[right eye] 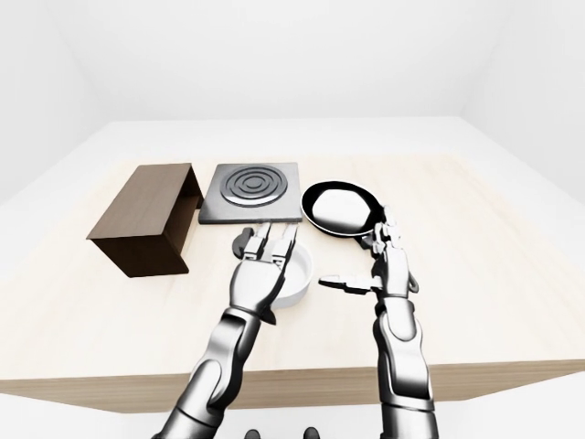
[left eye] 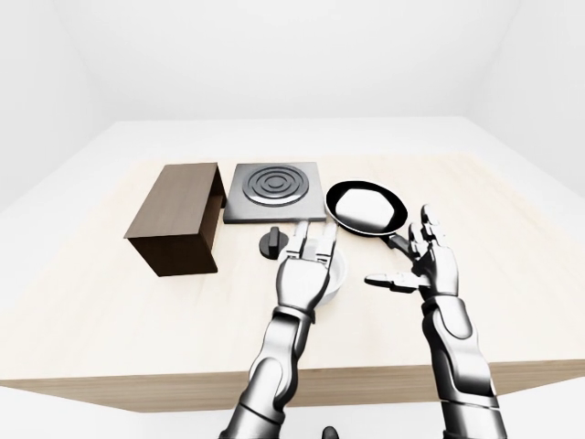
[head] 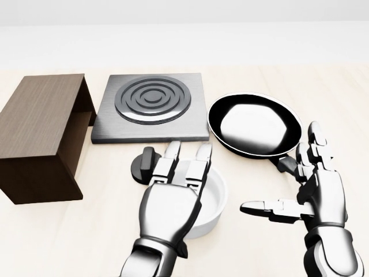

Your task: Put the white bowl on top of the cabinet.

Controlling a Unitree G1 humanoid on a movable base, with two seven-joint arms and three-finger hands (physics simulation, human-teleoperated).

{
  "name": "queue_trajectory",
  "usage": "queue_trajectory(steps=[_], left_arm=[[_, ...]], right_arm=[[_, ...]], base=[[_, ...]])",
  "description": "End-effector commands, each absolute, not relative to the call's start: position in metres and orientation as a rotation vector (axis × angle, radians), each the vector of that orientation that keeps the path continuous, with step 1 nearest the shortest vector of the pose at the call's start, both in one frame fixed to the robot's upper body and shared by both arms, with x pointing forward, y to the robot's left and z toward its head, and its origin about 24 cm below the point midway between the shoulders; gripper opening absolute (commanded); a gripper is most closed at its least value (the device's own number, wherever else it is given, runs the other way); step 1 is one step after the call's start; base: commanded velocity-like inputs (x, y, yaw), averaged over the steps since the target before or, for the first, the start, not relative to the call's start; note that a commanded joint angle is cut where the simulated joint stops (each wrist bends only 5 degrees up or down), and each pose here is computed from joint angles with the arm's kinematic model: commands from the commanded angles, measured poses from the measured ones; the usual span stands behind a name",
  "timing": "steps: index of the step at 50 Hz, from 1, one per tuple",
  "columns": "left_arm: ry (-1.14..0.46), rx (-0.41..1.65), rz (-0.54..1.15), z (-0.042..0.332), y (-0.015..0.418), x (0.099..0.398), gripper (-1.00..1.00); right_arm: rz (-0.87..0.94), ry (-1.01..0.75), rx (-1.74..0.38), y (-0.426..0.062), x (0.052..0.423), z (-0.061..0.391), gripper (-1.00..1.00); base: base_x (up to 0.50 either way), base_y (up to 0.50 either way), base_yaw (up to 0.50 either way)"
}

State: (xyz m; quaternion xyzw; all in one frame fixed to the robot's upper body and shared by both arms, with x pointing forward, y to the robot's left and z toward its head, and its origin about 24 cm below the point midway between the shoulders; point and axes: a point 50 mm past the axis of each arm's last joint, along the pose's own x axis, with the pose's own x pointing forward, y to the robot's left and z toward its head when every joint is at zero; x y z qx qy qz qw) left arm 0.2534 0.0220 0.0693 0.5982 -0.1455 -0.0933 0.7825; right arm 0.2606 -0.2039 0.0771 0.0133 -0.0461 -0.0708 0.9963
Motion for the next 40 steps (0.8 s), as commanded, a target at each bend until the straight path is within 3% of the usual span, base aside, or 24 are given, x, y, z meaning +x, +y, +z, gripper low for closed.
queue_trajectory(steps=[1, 40], left_arm=[[-0.232, 1.414, -0.286, 0.034, 0.017, 0.260, 1.00], [-0.178, 1.430, -0.331, 0.017, 0.018, 0.267, 1.00]], right_arm=[[-0.149, -0.106, 0.030, -0.205, 0.259, 0.080, 1.00], [-0.145, -0.105, 0.029, -0.205, 0.259, 0.080, 1.00]], base=[[0.00, 0.00, 0.00], [0.00, 0.00, 0.00]])
